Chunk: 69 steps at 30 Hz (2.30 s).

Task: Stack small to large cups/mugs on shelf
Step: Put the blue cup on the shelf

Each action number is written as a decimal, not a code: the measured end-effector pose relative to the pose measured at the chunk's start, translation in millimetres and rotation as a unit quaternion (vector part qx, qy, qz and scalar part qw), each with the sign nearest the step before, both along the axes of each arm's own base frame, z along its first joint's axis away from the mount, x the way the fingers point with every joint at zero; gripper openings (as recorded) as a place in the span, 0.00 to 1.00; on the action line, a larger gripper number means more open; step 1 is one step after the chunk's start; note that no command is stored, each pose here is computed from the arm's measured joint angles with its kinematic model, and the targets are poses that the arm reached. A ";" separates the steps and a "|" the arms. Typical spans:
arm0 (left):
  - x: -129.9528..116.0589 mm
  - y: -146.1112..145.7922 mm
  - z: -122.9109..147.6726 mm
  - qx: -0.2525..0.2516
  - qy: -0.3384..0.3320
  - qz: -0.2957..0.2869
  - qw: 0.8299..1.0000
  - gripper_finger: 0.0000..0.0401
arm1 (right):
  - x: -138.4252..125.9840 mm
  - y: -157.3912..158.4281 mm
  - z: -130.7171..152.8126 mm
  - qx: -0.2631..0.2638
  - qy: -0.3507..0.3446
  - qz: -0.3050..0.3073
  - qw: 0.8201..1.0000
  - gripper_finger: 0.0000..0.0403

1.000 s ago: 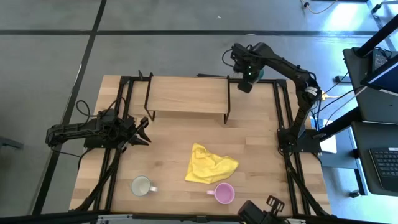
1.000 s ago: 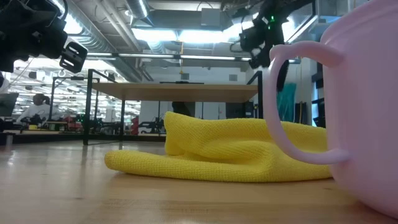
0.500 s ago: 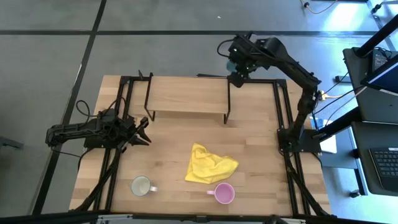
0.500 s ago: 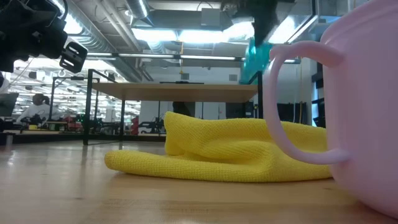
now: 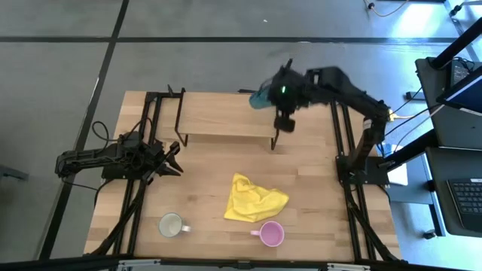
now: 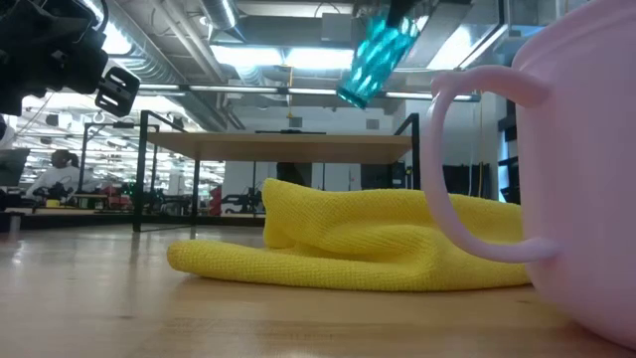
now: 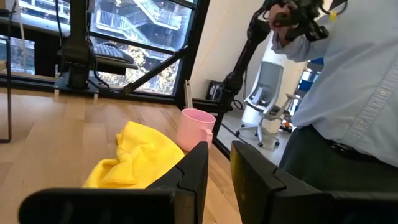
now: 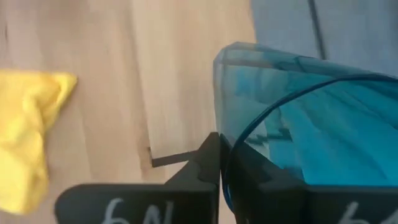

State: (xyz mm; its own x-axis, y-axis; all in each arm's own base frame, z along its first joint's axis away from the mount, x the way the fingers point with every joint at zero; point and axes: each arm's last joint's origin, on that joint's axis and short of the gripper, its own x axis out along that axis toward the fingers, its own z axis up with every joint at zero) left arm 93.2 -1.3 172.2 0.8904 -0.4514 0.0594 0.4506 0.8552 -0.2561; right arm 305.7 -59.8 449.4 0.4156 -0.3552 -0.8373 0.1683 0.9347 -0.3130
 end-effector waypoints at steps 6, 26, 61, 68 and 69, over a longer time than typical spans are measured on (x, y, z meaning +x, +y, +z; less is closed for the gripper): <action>0.0 0.0 0.1 0.000 0.000 0.000 1.000 0.16 | 5.8 35.1 -1.9 -0.031 0.021 0.092 0.995 0.04; 0.0 0.0 0.0 0.000 0.000 0.001 1.000 0.16 | 0.6 -22.8 -15.5 0.057 0.014 -0.042 0.997 0.05; 0.0 0.1 0.1 0.000 0.000 0.001 1.000 0.16 | 4.0 -35.3 -21.9 0.124 0.006 -0.048 0.991 0.05; 1.5 7.3 9.1 -0.045 -0.035 0.131 0.990 0.16 | 4.0 -35.1 -21.9 0.128 0.003 -0.057 0.990 0.05; 1.1 7.8 11.7 -0.057 -0.046 0.140 0.987 0.16 | 4.0 -35.1 -21.9 0.129 0.002 -0.059 0.990 0.05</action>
State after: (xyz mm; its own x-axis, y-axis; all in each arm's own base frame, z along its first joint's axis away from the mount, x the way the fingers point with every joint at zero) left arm 94.3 6.6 183.9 0.9674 -0.1748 0.1832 0.2277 0.9172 -0.3270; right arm 309.7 -94.9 427.5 0.3799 -0.1753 -0.9083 0.2806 0.9575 -0.0674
